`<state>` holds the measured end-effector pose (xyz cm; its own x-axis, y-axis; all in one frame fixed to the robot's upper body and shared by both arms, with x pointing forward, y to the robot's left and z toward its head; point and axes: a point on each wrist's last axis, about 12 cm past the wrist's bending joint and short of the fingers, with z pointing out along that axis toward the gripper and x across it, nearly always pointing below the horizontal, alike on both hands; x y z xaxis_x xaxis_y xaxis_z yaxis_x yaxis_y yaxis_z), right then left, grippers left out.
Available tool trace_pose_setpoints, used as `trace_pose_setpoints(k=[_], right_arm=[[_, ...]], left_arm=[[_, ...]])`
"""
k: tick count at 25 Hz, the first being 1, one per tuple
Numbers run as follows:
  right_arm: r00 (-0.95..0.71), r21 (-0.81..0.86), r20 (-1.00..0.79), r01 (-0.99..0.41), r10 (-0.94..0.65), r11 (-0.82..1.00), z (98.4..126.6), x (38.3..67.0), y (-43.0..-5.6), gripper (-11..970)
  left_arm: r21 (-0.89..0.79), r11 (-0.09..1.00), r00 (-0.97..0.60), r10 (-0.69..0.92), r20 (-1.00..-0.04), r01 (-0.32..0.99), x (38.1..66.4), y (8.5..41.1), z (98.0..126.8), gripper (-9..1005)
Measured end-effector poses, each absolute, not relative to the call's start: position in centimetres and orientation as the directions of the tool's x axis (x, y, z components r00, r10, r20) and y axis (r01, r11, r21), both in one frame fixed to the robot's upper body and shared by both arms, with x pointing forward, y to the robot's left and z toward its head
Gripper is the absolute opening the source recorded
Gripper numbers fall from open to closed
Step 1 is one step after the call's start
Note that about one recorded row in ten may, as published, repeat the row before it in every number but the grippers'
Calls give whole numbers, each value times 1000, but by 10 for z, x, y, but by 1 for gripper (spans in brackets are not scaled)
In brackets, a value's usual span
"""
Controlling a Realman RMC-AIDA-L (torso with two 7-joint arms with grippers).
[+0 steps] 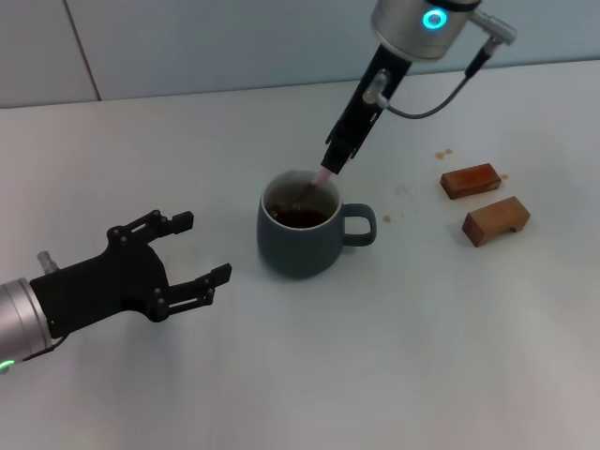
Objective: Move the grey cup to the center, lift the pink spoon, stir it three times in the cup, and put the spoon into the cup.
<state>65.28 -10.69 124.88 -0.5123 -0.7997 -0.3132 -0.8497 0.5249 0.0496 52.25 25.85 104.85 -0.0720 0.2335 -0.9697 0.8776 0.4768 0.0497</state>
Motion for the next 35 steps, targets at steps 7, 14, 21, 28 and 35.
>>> trace_pose_setpoints(k=[7,14,21,28,35], right_arm=[[-488,34,-405,-853,-773,520,1251,636,-130,277],[-415,47,-648,-858,-638,511,1249,601,-179,335],[-295,40,-832,-877,-470,479,1206,540,-250,460],[-321,76,-856,-854,-405,515,1154,503,-293,801],[-368,138,-863,-831,-346,539,1130,498,-313,845]], left_arm=[[58,476,-66,238,-969,877,526,258,1050,850],[55,473,-63,230,-971,879,532,254,1054,851],[41,477,-75,222,-972,878,534,253,1056,850],[2,485,-116,213,-970,874,529,251,1048,850],[-33,462,-150,219,-964,886,519,247,1038,850]])
